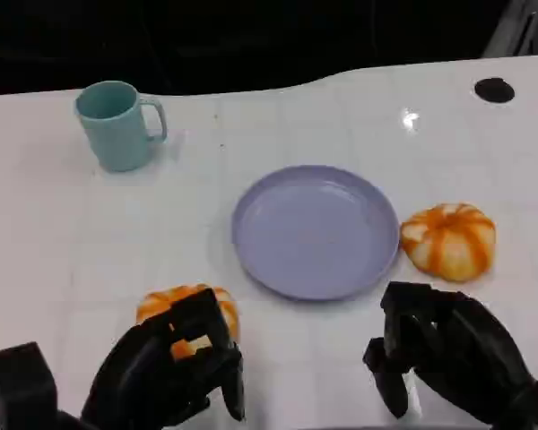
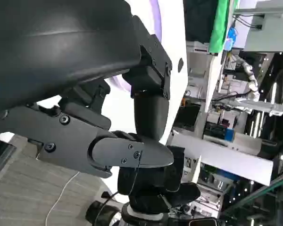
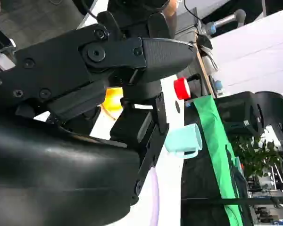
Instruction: Grasp the bread from the table and place it into the plate.
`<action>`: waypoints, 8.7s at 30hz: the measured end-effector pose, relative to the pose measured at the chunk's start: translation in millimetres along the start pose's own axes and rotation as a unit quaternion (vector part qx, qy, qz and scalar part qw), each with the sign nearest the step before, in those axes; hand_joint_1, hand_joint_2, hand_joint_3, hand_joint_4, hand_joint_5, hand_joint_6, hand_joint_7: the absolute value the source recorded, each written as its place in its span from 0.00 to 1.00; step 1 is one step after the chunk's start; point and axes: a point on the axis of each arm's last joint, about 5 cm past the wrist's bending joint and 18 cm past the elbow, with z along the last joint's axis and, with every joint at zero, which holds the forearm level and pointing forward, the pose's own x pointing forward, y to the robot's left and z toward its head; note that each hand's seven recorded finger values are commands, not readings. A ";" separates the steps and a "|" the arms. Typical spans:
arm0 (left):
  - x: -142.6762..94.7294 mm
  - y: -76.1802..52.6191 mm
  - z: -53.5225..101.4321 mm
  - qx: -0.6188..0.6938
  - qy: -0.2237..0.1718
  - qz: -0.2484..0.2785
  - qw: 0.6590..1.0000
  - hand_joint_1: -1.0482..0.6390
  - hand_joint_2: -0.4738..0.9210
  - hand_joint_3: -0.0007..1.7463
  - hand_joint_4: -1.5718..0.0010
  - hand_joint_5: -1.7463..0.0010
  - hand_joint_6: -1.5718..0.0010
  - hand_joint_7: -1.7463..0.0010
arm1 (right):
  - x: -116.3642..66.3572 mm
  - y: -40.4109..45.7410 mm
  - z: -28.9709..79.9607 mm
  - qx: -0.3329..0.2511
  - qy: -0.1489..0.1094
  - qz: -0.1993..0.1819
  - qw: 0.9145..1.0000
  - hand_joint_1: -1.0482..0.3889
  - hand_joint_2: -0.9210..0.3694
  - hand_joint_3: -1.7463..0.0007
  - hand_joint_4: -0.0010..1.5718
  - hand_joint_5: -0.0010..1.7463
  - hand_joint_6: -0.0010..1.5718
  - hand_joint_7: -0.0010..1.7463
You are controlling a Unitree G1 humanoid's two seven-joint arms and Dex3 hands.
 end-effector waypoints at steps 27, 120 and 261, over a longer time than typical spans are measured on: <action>-2.0 -2.0 7.5 0.051 -0.055 0.005 0.997 0.18 1.00 0.17 0.71 0.08 0.73 0.33 | -2.1 1.6 0.3 0.000 -0.002 -0.002 1.000 0.07 0.03 0.75 0.77 0.94 0.66 0.86; 47.4 23.3 36.1 0.769 0.033 0.053 0.636 0.48 0.86 0.43 0.49 0.00 0.60 0.05 | -6.3 9.0 3.2 0.005 0.005 0.004 1.000 0.08 0.03 0.74 0.77 0.94 0.65 0.87; -8.3 -16.6 5.5 -0.025 -0.006 0.012 1.000 0.26 1.00 0.17 0.43 0.00 0.58 0.00 | -6.6 6.0 3.1 0.002 0.007 0.008 1.000 0.08 0.07 0.69 0.77 0.94 0.65 0.86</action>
